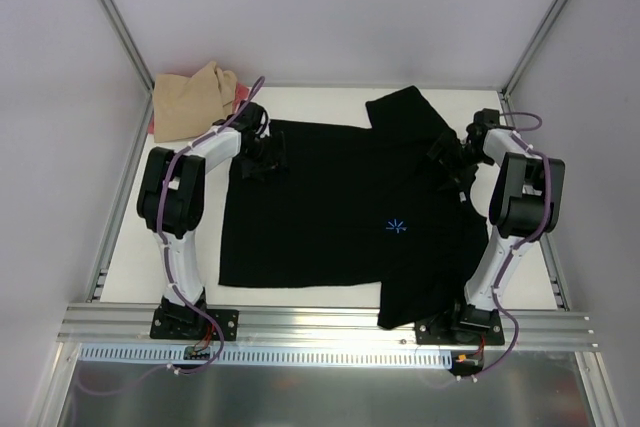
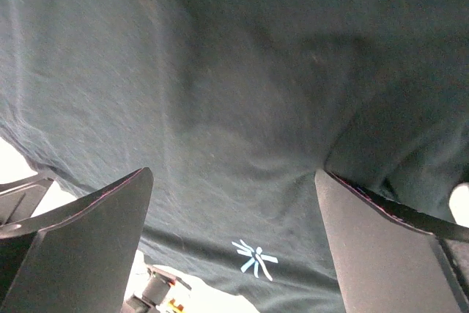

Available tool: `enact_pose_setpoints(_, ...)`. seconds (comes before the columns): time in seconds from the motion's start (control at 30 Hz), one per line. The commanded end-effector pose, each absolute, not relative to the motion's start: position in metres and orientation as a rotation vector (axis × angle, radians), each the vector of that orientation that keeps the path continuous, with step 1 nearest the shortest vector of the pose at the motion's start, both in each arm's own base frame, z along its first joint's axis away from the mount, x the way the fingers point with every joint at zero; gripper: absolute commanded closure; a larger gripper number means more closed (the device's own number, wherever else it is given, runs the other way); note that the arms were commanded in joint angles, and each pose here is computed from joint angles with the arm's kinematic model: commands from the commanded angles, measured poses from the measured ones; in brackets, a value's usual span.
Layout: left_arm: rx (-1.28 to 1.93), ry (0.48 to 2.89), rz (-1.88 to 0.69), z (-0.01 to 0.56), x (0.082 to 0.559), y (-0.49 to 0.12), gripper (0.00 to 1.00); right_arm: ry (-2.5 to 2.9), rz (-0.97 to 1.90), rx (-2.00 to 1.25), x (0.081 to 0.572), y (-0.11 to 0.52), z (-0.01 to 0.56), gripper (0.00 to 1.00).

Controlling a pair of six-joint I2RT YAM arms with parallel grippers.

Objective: Fold and stack the t-shirts
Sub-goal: Flatten out the tshirt

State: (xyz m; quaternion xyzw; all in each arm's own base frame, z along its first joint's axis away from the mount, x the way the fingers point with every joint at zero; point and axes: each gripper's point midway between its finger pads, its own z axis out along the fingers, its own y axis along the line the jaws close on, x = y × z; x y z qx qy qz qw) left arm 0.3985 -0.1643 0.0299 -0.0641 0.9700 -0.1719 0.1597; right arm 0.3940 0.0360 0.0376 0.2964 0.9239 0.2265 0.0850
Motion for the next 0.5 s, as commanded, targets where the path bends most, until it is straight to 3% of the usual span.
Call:
enact_pose_setpoints(0.0, -0.205, 2.780, -0.456, 0.017, 0.412, -0.162, 0.20, 2.711, 0.685, 0.893, 0.421, 0.031, 0.042, 0.00)
enact_pose_setpoints(0.47, -0.242, 2.740, -0.460, 0.023, 0.457, -0.141, 0.19, 2.677, 0.706, 0.927, 0.478, 0.014, 0.036, 0.00)
